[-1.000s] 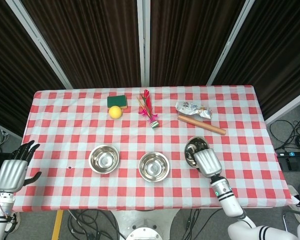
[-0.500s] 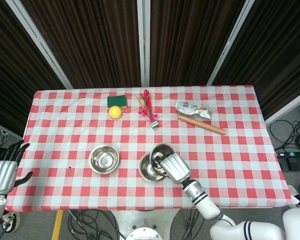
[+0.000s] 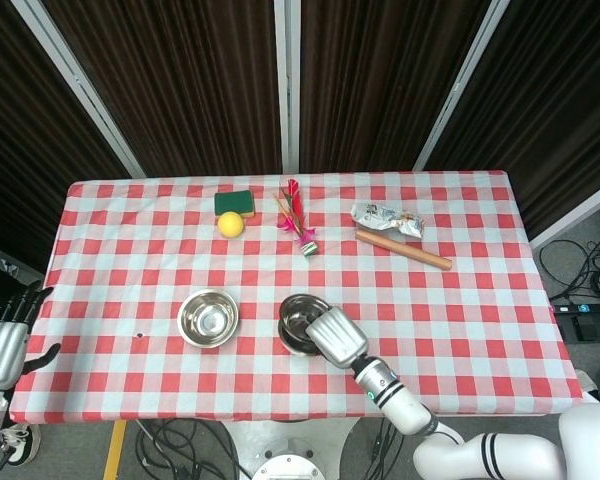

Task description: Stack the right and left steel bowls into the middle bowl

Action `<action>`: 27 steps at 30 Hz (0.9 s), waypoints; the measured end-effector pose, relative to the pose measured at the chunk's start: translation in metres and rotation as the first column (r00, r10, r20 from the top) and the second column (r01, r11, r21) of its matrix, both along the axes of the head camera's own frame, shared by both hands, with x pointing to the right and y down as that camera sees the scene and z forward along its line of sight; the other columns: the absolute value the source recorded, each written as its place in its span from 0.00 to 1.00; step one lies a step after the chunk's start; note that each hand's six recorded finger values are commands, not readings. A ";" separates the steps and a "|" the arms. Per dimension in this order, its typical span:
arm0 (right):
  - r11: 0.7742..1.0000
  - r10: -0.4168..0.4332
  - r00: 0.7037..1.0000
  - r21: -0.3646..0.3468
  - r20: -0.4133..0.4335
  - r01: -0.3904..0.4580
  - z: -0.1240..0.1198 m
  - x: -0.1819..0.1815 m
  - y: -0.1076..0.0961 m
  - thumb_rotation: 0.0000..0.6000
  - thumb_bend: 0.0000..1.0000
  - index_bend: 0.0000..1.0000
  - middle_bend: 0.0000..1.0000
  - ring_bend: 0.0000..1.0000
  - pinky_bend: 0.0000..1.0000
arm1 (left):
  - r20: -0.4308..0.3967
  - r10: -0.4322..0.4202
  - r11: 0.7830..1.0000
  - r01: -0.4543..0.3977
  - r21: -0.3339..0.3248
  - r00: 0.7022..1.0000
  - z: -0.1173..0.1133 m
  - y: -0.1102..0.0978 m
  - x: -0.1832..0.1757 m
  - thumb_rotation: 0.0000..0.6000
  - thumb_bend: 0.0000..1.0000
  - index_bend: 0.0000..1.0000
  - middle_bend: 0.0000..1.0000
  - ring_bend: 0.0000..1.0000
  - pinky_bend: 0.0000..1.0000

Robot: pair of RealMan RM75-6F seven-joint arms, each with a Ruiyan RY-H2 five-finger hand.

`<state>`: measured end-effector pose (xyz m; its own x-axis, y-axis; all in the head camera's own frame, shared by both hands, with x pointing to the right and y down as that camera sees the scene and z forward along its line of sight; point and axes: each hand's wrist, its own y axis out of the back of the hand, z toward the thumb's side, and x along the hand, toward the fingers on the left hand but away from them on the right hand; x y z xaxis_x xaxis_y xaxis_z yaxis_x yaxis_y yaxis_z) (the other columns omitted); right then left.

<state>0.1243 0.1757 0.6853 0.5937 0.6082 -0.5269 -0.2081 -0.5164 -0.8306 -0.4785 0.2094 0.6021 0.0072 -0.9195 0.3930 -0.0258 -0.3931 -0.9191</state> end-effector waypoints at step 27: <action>0.873 0.428 0.902 0.235 0.048 -0.427 -0.123 0.183 -0.057 1.00 0.00 0.19 0.14 0.06 0.23 | -0.015 0.077 0.995 -0.078 -0.066 0.997 0.013 -0.004 0.036 1.00 0.22 0.16 0.23 0.13 0.28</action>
<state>0.3076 0.1192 0.5623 0.2451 0.9078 -0.3404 -0.0161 -0.3472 -0.9376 -0.4429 0.2057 0.6154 0.0823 -0.8877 0.4530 -0.0037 -0.4548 -0.8906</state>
